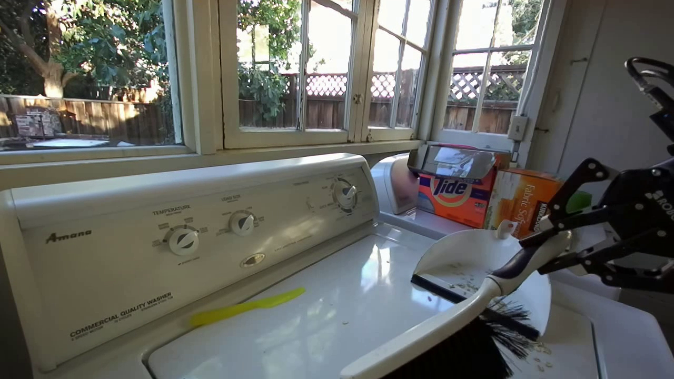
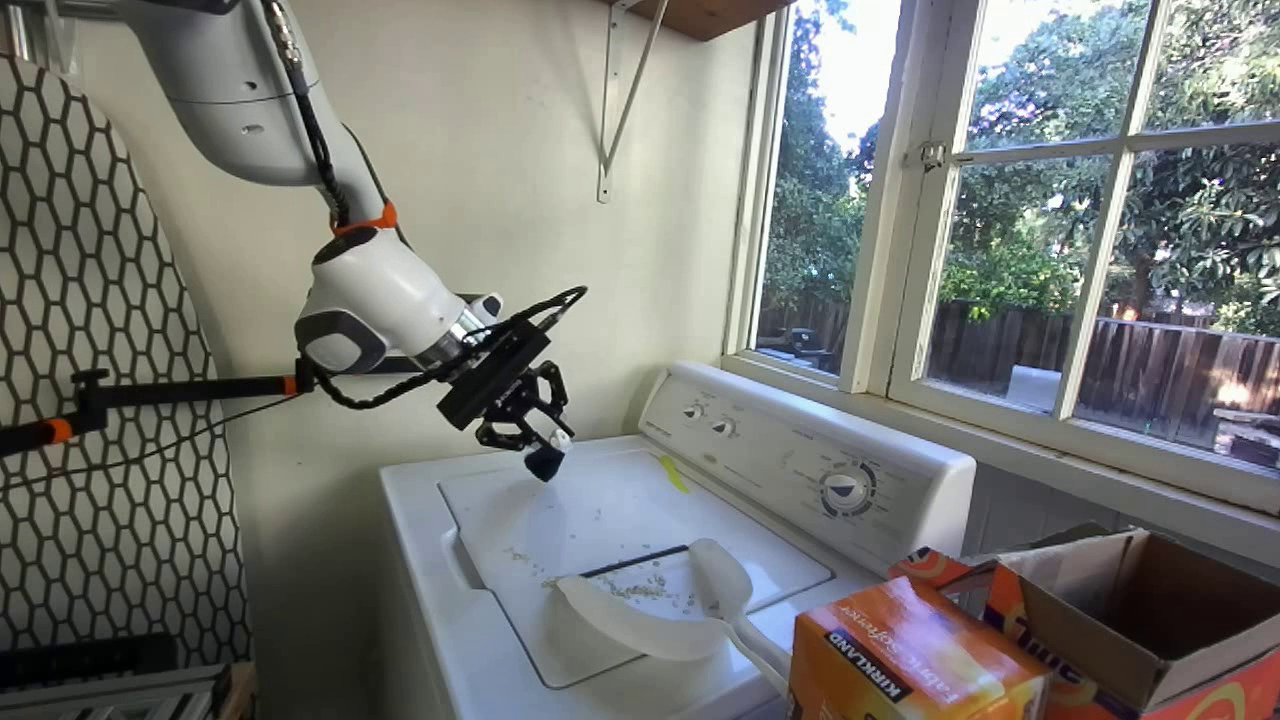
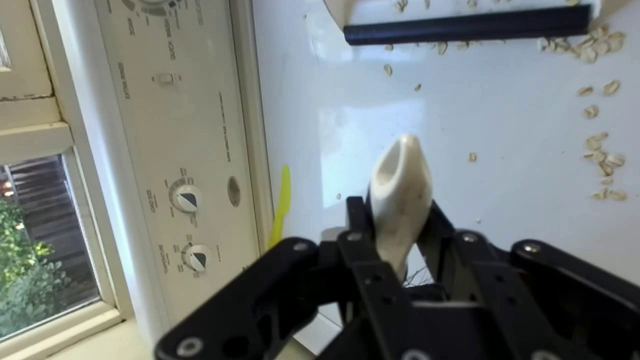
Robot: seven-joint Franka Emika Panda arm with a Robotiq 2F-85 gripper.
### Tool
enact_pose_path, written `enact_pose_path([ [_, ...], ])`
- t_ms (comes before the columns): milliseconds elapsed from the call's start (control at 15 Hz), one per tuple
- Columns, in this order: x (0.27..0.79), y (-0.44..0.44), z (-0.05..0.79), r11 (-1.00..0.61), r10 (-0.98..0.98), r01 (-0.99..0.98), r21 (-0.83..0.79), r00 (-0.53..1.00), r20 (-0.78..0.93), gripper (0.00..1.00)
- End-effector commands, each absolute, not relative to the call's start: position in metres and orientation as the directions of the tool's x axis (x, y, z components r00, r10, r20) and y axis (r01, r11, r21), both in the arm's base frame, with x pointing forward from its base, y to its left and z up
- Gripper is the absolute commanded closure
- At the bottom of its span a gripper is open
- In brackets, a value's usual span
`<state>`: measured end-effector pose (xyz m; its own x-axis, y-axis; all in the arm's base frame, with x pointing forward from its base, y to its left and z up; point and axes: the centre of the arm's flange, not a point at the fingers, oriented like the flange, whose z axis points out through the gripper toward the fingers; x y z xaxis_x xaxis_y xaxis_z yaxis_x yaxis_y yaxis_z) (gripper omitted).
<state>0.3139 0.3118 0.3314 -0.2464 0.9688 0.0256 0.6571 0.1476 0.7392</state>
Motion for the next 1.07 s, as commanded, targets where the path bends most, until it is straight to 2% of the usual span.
enact_pose_path([
  [0, 0.320, 0.320, 0.322, 0.203, 0.943, 0.664, 0.720, -0.332, 0.040, 0.93],
  [333, 0.325, 0.324, 0.309, 0.255, 0.922, 0.689, 0.678, -0.385, 0.045, 0.93],
  [1000, 0.333, 0.282, 0.286, 0.123, 0.989, 0.793, 0.597, -0.149, -0.007, 0.93],
])
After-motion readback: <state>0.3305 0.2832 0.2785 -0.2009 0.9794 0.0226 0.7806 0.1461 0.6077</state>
